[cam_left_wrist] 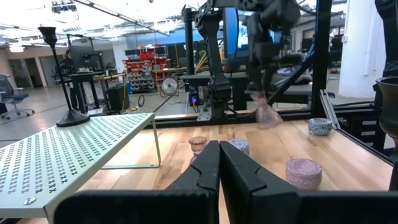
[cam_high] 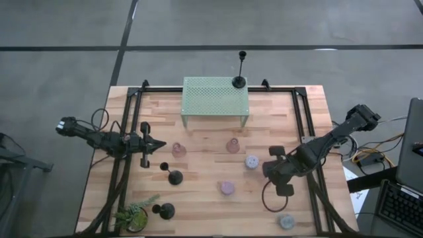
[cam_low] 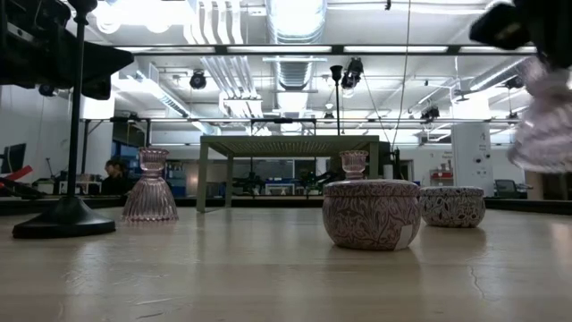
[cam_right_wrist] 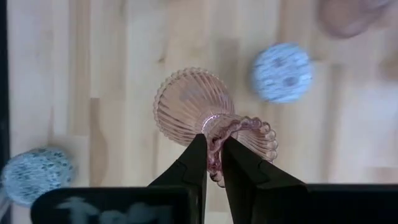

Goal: Pick & Place candle stick holders
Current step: Put the bottom pink glass candle holder on the shelf

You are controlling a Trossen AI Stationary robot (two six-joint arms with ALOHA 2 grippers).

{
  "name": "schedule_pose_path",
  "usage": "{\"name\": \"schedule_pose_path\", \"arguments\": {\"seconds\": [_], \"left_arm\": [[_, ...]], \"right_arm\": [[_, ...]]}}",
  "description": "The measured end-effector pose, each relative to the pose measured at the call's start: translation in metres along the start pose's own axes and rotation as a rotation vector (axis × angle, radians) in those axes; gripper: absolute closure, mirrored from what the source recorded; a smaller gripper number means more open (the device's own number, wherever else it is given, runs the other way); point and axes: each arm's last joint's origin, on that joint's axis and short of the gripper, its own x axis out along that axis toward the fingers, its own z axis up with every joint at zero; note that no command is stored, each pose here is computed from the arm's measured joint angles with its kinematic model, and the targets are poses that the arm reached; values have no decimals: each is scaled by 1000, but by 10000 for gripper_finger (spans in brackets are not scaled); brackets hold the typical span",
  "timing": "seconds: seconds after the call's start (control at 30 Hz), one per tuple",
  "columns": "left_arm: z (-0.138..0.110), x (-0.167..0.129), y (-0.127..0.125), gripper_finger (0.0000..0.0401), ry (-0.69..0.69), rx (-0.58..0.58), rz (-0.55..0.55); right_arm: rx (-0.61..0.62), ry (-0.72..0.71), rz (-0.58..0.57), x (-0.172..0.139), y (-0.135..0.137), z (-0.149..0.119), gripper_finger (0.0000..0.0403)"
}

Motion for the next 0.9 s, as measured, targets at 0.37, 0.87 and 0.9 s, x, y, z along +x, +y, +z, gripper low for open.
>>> {"name": "schedule_pose_path", "arguments": {"seconds": [0.37, 0.87, 0.9], "left_arm": [[0, 0, 0, 387, 1, 0, 0], [0, 0, 0, 387, 3, 1, 0], [0, 0, 0, 387, 3, 1, 0]], "right_arm": [[-68, -151, -83, -60, -39, 38, 370], [-52, -210, -280, -93, -149, 83, 369], [-58, -202, -290, -92, -156, 88, 369]]}}
